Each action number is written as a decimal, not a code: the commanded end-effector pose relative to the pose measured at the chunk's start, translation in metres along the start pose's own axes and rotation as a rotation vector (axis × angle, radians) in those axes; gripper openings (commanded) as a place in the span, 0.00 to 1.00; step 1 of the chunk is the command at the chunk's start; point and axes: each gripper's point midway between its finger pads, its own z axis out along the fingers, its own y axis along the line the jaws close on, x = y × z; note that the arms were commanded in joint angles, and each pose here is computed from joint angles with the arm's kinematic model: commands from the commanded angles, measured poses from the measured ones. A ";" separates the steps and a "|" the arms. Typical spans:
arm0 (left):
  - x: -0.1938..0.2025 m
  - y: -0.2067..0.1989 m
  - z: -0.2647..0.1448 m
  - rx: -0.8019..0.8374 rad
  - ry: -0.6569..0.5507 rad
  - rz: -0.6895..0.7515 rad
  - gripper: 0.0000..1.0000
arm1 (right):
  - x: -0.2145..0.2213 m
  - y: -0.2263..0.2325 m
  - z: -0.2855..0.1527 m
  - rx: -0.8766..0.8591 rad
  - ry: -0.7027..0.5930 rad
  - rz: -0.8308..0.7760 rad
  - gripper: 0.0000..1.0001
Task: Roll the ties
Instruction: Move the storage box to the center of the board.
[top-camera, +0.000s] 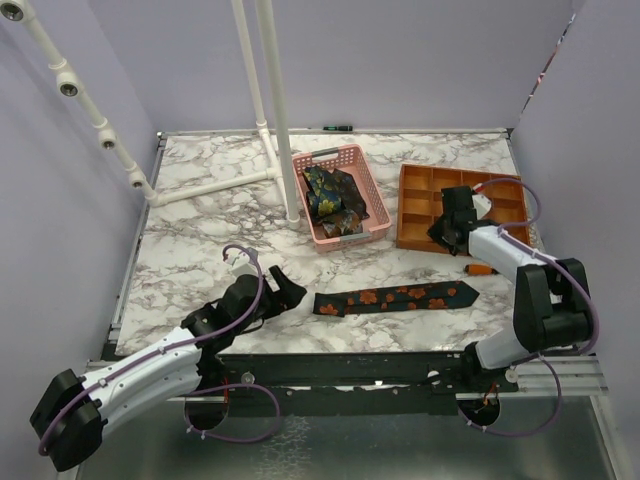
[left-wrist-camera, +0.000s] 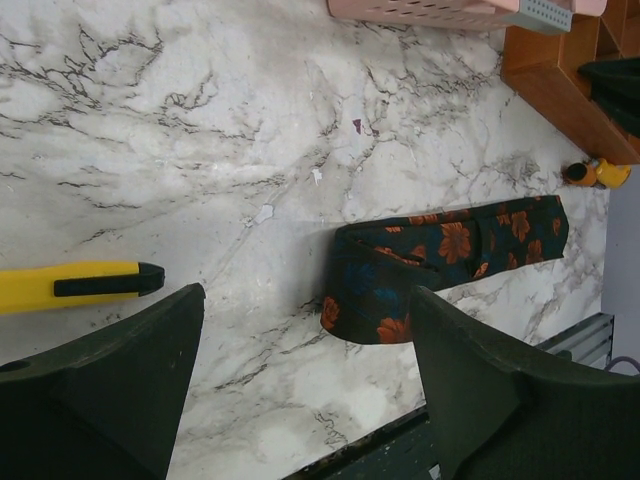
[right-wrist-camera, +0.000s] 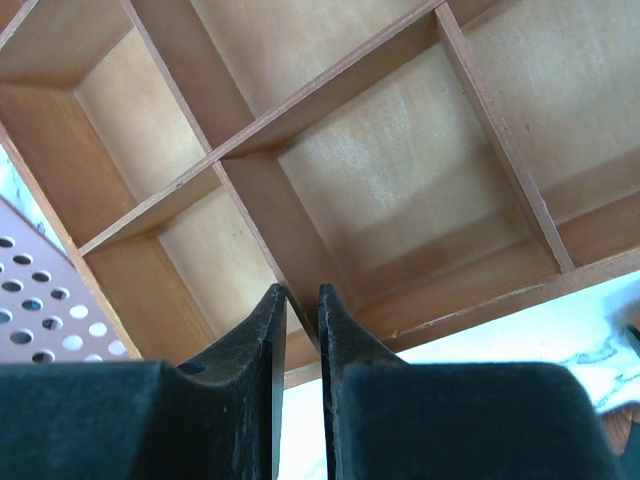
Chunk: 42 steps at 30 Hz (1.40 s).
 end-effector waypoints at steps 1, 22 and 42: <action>0.009 -0.002 0.002 0.019 0.048 0.020 0.84 | 0.078 -0.061 -0.013 0.138 0.248 -0.001 0.05; 0.009 -0.022 0.014 0.036 0.104 0.115 0.83 | 0.125 -0.055 -0.055 0.053 0.279 -0.149 0.19; -0.032 -0.021 -0.028 -0.001 -0.042 0.115 0.84 | 0.002 0.148 -0.089 -0.376 0.004 -0.494 0.62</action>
